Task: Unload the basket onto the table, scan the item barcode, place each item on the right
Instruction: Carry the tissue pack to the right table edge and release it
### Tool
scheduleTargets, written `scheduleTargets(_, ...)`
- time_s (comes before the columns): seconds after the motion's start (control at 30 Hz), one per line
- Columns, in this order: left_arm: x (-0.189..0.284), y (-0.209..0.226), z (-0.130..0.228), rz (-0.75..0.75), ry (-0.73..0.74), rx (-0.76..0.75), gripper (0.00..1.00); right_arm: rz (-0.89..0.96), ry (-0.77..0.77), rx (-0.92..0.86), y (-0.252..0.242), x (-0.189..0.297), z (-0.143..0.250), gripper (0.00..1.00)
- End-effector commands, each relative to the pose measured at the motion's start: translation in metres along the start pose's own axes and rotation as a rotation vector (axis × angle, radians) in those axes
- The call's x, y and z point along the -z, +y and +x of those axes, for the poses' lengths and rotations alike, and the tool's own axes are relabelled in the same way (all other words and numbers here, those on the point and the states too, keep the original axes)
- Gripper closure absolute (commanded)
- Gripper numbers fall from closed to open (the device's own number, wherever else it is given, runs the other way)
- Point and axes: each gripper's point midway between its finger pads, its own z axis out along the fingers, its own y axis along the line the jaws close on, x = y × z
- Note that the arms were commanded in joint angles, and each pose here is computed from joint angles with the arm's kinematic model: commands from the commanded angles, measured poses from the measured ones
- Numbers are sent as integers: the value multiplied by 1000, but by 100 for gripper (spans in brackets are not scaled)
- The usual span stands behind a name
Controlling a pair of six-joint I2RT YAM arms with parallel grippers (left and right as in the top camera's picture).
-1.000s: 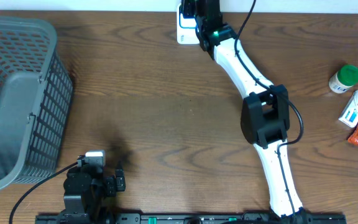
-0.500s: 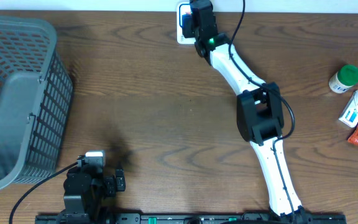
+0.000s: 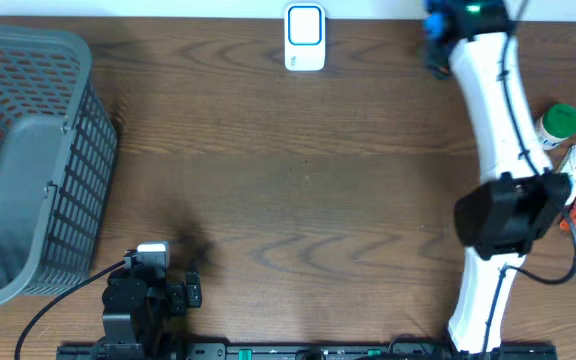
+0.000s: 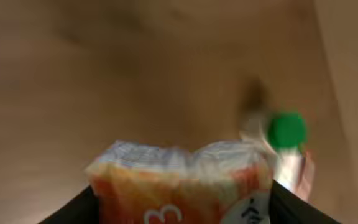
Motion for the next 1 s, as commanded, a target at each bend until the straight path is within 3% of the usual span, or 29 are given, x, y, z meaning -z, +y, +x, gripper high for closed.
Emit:
scheduleTargets(0.0, 0, 2, 3, -11, 12, 10, 1, 140, 157, -173, -66, -49, 29, 41)
scheduleTargets(0.07, 0, 2, 3, -11, 12, 10, 1, 135, 286, -298, -105, -72, 56, 39)
scheduleTargets(0.13, 0, 2, 3, -11, 12, 10, 1, 71, 340, -365, -117, -81, 66, 27)
scheduleTargets(0.17, 0, 2, 3, -11, 12, 10, 1, 33, 379, -410, -127, -86, 75, 2)
scheduleTargets(0.3, 0, 2, 3, -11, 12, 10, 1, -63, 471, -546, -153, -92, 96, 3)
scheduleTargets(0.43, 0, 2, 3, -11, 12, 10, 1, -180, 419, -627, -160, -59, 84, 1)
scheduleTargets(0.63, 0, 2, 3, -11, 12, 10, 1, -464, -61, -691, -178, 105, 16, 1)
scheduleTargets(0.73, 0, 2, 3, -11, 12, 10, 1, -661, -480, -699, -202, 235, -17, 1)
scheduleTargets(0.8, 0, 2, 3, -11, 12, 10, 1, -692, -781, -688, -229, 325, -19, 1)
scheduleTargets(0.87, 0, 2, 3, -11, 12, 10, 1, -673, -967, -642, -246, 382, -7, 1)
scheduleTargets(0.97, 0, 4, 3, -21, 12, 9, 1, -608, -1124, -581, -259, 433, 19, 1)
